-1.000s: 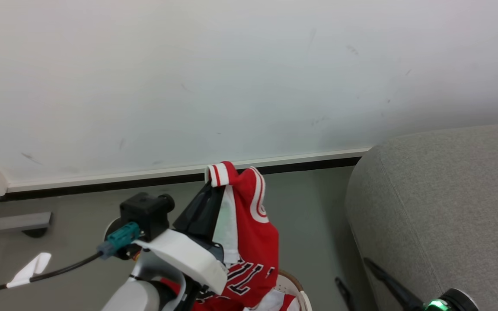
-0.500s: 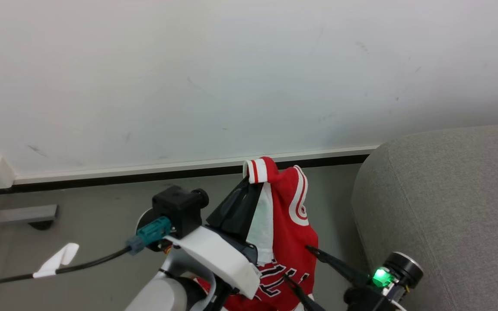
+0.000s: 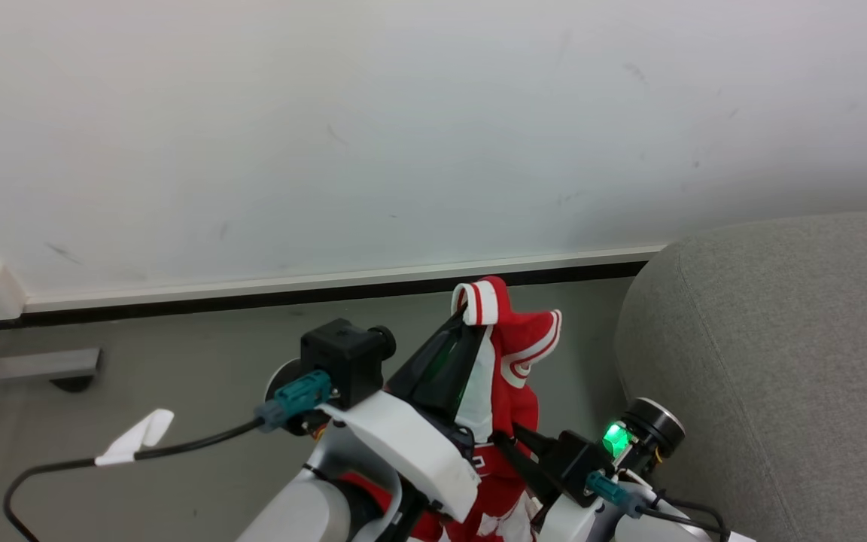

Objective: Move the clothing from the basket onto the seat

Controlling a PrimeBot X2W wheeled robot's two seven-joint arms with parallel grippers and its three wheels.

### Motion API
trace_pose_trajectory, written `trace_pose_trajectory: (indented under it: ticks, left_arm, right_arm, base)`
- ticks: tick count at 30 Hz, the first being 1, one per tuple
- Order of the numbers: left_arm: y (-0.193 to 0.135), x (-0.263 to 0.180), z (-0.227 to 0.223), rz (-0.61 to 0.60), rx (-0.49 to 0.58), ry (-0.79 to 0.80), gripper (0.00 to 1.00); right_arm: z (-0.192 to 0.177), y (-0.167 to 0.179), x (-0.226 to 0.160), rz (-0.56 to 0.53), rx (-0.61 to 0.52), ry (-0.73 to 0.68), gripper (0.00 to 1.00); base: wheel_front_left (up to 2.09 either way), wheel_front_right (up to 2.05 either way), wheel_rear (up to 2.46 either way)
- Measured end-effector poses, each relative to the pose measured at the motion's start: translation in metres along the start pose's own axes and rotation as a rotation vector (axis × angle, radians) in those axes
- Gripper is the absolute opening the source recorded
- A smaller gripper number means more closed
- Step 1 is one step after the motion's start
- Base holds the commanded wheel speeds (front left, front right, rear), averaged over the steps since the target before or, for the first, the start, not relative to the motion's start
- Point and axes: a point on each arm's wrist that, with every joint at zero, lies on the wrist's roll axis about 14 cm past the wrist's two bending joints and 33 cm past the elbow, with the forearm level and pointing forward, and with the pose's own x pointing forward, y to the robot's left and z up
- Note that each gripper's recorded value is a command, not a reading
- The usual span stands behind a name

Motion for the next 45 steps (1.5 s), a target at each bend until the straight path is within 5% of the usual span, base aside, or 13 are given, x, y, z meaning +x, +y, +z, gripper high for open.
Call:
trace_pose_trajectory:
  ticks: [11, 16, 18, 45]
  left_arm:
    - [0.025, 0.000, -0.016, 0.064, 0.014, 0.035, 0.00]
    - [0.027, -0.001, -0.027, 0.071, -0.007, 0.051, 0.41]
    - [0.027, -0.001, -0.031, 0.073, -0.014, 0.056, 0.98]
    - [-0.045, 0.012, -0.102, -0.165, -0.077, 0.172, 1.00]
  right_arm:
    - [0.028, -0.021, -0.001, -0.080, 0.131, -0.113, 0.00]
    - [0.031, -0.047, -0.017, -0.158, 0.181, -0.146, 0.00]
    - [0.033, -0.059, -0.024, -0.189, 0.199, -0.162, 0.00]
    - [0.030, -0.192, -0.157, -0.637, 0.148, -0.199, 0.00]
  base:
    - [0.00, 0.00, 0.00]
    - [0.00, 0.00, 0.00]
    - [0.00, 0.00, 0.00]
    - [0.00, 0.00, 0.00]
